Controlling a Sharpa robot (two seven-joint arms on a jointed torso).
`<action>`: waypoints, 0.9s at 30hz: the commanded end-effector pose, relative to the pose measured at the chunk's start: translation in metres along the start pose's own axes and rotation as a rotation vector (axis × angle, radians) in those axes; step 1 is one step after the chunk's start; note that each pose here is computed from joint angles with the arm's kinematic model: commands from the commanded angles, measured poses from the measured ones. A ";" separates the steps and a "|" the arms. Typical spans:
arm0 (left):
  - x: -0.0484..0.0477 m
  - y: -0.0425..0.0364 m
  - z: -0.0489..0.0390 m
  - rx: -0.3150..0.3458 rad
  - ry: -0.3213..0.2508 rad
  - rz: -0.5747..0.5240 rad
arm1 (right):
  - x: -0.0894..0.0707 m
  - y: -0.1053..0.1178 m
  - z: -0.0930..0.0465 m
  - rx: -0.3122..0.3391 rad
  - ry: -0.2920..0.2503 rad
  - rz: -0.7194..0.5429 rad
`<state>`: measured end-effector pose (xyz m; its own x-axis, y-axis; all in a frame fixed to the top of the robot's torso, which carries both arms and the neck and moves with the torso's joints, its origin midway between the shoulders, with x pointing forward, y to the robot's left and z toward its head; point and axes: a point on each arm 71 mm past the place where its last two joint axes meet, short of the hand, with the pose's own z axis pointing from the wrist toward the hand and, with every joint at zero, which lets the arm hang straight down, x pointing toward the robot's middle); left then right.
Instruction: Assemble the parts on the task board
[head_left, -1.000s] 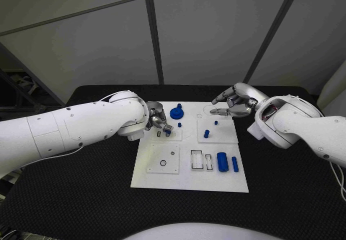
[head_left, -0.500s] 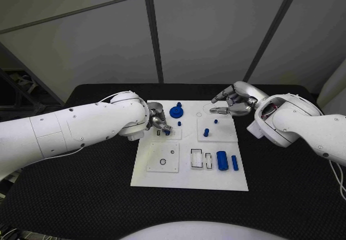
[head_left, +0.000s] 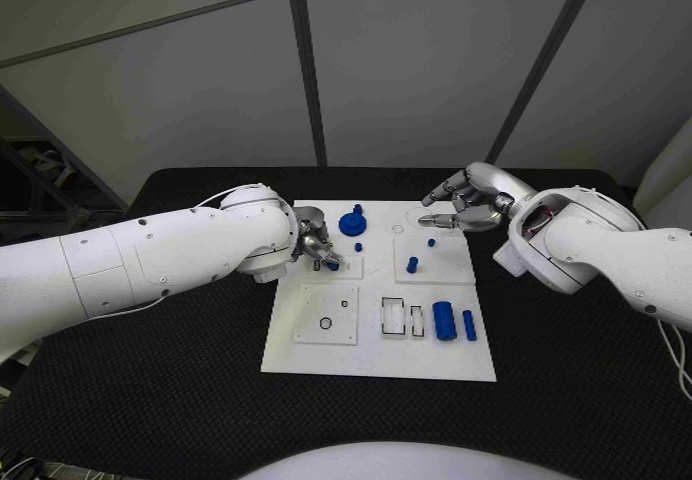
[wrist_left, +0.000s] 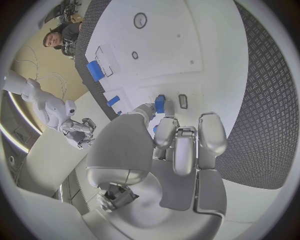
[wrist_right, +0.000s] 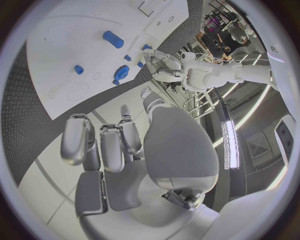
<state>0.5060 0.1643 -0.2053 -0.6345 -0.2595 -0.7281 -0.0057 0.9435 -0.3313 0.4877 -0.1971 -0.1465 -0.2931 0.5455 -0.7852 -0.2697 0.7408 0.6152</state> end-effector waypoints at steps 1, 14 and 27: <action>0.0010 0.0006 -0.0001 -0.013 0.011 0.024 | -0.001 0.002 0.000 -0.010 0.004 -0.004; 0.0029 -0.0011 0.0019 -0.014 0.019 0.028 | 0.000 0.002 0.000 -0.011 0.005 -0.004; 0.0062 -0.0010 0.0042 -0.023 0.033 0.035 | -0.001 0.002 0.000 -0.011 0.005 -0.004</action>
<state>0.5084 0.1616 -0.2056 -0.6378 -0.2462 -0.7298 -0.0029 0.9483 -0.3174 0.4877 -0.1971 -0.1467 -0.2956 0.5438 -0.7855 -0.2698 0.7412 0.6147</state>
